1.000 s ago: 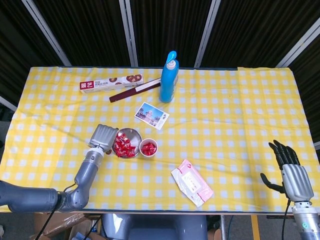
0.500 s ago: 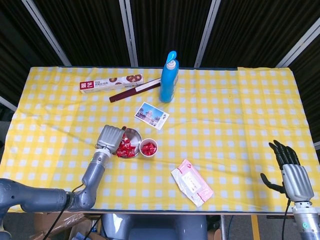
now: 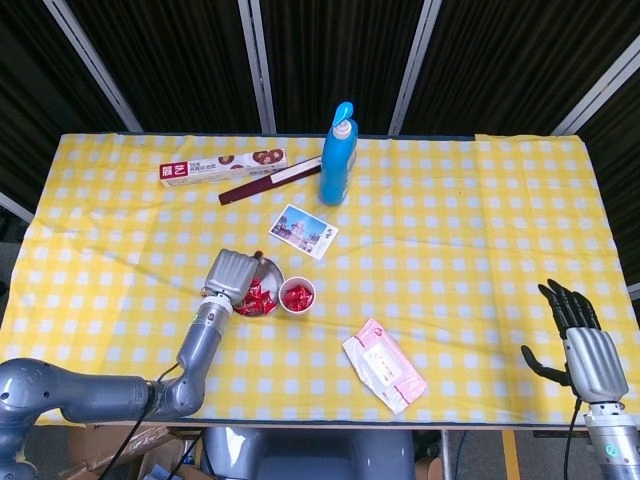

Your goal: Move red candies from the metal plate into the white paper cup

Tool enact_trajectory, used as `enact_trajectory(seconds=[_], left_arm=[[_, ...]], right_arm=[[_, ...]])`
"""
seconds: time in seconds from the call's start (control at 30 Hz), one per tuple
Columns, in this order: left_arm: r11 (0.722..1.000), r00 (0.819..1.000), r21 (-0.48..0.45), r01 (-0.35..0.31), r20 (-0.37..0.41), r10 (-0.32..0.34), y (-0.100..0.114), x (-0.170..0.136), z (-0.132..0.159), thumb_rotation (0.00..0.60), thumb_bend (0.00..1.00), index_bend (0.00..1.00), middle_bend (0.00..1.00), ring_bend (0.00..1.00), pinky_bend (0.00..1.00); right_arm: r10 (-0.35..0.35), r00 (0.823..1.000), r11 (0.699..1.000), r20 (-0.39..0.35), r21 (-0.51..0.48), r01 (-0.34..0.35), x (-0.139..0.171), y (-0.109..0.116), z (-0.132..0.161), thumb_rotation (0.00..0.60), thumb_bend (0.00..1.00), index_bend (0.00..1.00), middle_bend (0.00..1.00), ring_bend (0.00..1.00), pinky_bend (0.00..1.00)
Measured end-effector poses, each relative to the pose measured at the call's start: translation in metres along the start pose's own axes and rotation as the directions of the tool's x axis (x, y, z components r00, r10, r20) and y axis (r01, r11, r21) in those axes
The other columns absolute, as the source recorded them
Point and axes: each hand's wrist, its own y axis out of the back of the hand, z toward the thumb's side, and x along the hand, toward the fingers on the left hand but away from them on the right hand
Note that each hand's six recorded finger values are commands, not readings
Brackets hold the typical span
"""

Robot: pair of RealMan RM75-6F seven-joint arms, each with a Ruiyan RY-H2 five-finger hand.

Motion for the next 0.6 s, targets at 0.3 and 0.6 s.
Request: enact_trajectory(seconds=[0.3,0.6], left_arm=[[0.999,0.999,-0.045,-0.007,0.035,0.009,0.016,-0.016,0.002,0.6,0.15,0.21,0.87,0.96,0.97],[0.999,0.999,-0.02,0.026,0.031,-0.025,-0.004,-0.018,0.005,0.6,0.15,0.22,0.87,0.96,0.97]], right_arm=[[0.004,1.0,1.0,-0.002,0.003,-0.004,0.0,-0.001,0.001,0.6,0.39,0.0,0.0,0.0,0.0],[-0.001,1.0,1.0,0.003,0.003,0.001,0.001,-0.001,0.0,0.6,0.39,0.0,0.0,0.0,0.0]])
